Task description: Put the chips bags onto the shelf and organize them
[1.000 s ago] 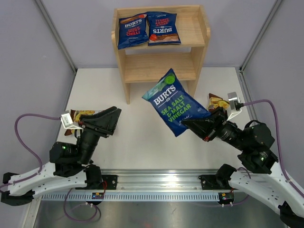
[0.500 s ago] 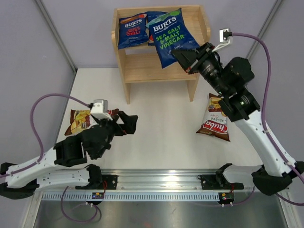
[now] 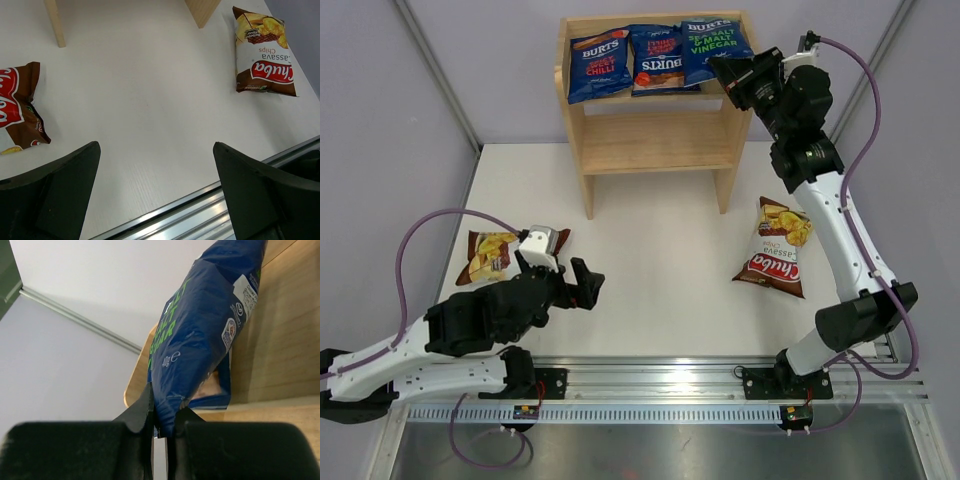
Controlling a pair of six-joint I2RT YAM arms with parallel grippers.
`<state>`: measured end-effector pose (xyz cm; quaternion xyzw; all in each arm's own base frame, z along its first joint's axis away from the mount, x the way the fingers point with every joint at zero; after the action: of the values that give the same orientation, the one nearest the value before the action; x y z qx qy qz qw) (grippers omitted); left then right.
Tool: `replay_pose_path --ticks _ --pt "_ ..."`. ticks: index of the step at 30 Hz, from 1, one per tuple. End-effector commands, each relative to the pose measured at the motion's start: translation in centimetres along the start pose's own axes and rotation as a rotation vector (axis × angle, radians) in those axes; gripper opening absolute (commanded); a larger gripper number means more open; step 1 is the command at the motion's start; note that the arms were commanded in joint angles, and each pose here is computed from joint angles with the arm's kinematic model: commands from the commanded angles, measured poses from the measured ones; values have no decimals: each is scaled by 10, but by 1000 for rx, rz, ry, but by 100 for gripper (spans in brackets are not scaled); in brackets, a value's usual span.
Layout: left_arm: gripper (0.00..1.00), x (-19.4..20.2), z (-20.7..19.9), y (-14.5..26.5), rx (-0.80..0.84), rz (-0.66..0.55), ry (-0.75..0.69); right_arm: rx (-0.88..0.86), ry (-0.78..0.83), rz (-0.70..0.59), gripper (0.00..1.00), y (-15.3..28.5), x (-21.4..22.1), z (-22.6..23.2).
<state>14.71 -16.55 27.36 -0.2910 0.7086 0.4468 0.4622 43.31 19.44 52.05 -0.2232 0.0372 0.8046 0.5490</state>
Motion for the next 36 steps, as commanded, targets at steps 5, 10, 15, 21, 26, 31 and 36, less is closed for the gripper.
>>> replay_pose_path --ticks 5,10,15,21,26,31,36 --pt "99 12 4 3 24 17 -20 -88 -80 -95 0 -19 -30 27" --pt "99 17 3 3 41 22 -7 -45 -87 -129 0 -32 -31 5" --pt "99 24 2 1 52 24 1 17 -62 -186 0 -28 -29 -15" --pt "99 23 -2 -1 64 25 4 81 -40 -189 0 -34 -24 -37" --pt "99 26 -3 -3 64 31 4 165 -30 -216 0 -31 -24 -53" --pt "99 27 -4 -4 66 31 9 212 -32 -184 0 -35 -18 -52" --pt "99 27 -5 -3 70 32 13 255 -72 -149 0 -33 -9 -58"
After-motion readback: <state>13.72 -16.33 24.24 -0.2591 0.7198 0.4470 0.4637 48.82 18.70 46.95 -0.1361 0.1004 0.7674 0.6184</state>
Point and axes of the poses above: each gripper's point midway between its finger pads, its own y axis back along the fingers, its own z axis along the line the jaws close on, x = y × z, the point moved 1 cm from there along y, back along the fingers, and after that the axes turned 8 degrees about -y, right-handed, at the moved point
